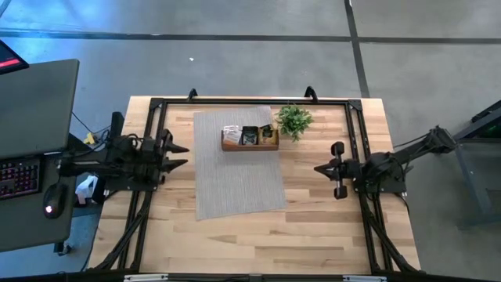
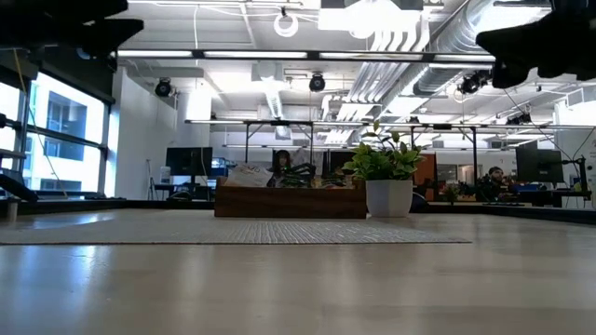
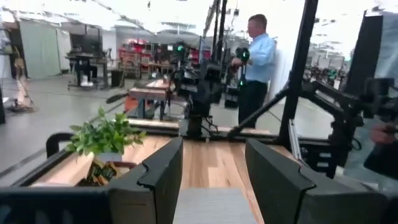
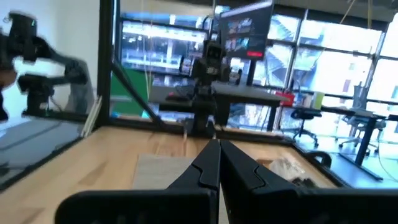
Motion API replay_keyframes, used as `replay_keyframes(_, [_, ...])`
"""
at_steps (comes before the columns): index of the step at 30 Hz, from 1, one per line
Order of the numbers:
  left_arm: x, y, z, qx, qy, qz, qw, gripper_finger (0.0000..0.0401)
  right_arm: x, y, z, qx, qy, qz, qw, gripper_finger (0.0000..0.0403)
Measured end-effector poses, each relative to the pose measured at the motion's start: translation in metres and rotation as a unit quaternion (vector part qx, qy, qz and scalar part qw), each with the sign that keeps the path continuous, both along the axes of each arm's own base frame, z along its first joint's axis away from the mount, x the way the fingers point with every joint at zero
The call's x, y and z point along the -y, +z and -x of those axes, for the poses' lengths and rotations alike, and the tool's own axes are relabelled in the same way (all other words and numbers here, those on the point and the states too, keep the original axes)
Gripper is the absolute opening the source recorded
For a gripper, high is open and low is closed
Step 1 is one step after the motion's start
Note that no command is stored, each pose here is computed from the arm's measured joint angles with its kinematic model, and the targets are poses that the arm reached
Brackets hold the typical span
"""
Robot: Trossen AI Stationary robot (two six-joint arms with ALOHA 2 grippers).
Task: Pick & Place Tea
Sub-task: Return to Home Position
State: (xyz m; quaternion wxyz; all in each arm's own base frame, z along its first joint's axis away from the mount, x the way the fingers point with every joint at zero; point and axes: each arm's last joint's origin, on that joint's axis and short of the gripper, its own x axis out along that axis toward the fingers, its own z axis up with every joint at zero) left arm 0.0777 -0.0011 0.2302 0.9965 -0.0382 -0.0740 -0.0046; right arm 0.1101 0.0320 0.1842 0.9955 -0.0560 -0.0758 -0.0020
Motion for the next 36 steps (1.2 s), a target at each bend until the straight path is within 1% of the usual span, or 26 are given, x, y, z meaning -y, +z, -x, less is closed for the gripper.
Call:
replay_keyframes(2, [0.0, -0.004, -0.001, -0.018, 0.001, 0.001, 1.0, 0.0172, 0.001, 0.001, 0.003, 0.001, -0.002, 0.0, 1.0, 0.0])
replay_keyframes(4, [-0.001, -0.008, -0.005, -0.031, 0.015, 0.005, 0.999, 0.0172, 0.002, 0.0, 0.005, -0.003, -0.007, -0.003, 1.0, 0.0])
replay_keyframes(7, [-0.002, -0.025, -0.014, -0.012, 0.033, 0.01, 0.999, 0.0172, 0.005, -0.004, 0.008, -0.022, -0.021, 0.005, 1.0, 0.0])
replay_keyframes(9, [-0.002, -0.038, -0.018, 0.011, 0.031, 0.013, 0.999, 0.0172, 0.006, -0.006, 0.01, -0.027, -0.037, 0.004, 0.999, 0.0])
replay_keyframes(10, [-0.001, -0.045, -0.02, 0.01, 0.03, 0.019, 0.999, 0.0172, 0.007, -0.006, 0.01, -0.028, -0.042, 0.001, 0.999, 0.0])
replay_keyframes(11, [-0.002, -0.044, -0.019, 0.017, 0.031, 0.024, 0.999, 0.0172, 0.007, -0.006, 0.011, -0.026, -0.042, -0.002, 0.999, 0.0])
replay_keyframes(12, [-0.002, -0.046, -0.019, 0.001, 0.034, 0.03, 0.999, 0.0172, 0.007, -0.006, 0.011, -0.027, -0.04, -0.001, 0.999, 0.0])
replay_keyframes(14, [-0.002, -0.048, -0.02, -0.012, 0.035, 0.035, 0.999, 0.0172, 0.005, -0.008, 0.011, -0.037, -0.017, -0.002, 0.999, 0.0])
replay_keyframes(17, [-0.002, -0.05, -0.02, -0.025, 0.034, 0.031, 0.999, 0.0172, 0.003, -0.015, 0.01, -0.069, 0.016, 0.003, 0.997, 0.0])
replay_keyframes(21, [-0.003, -0.059, -0.021, -0.069, 0.049, 0.029, 0.996, 0.0172, 0.004, -0.015, 0.01, -0.068, -0.002, -0.008, 0.998, 0.0])
replay_keyframes(25, [-0.002, -0.06, -0.021, -0.074, 0.045, 0.032, 0.996, 0.0172, 0.004, -0.019, 0.01, -0.091, 0.003, -0.027, 0.995, 0.0])
replay_keyframes(28, [-0.002, -0.06, -0.021, -0.076, 0.041, 0.032, 0.996, 0.0172, 0.005, -0.019, 0.01, -0.091, -0.002, -0.038, 0.995, 0.0])
replay_keyframes(32, [-0.002, -0.06, -0.021, -0.077, 0.041, 0.032, 0.996, 0.0172, 0.004, -0.021, 0.01, -0.097, 0.011, -0.023, 0.995, 0.0])
replay_keyframes(36, [-0.002, -0.06, -0.021, -0.078, 0.041, 0.032, 0.996, 0.0172, 0.0, -0.022, 0.011, -0.105, 0.066, 0.008, 0.992, 0.0])
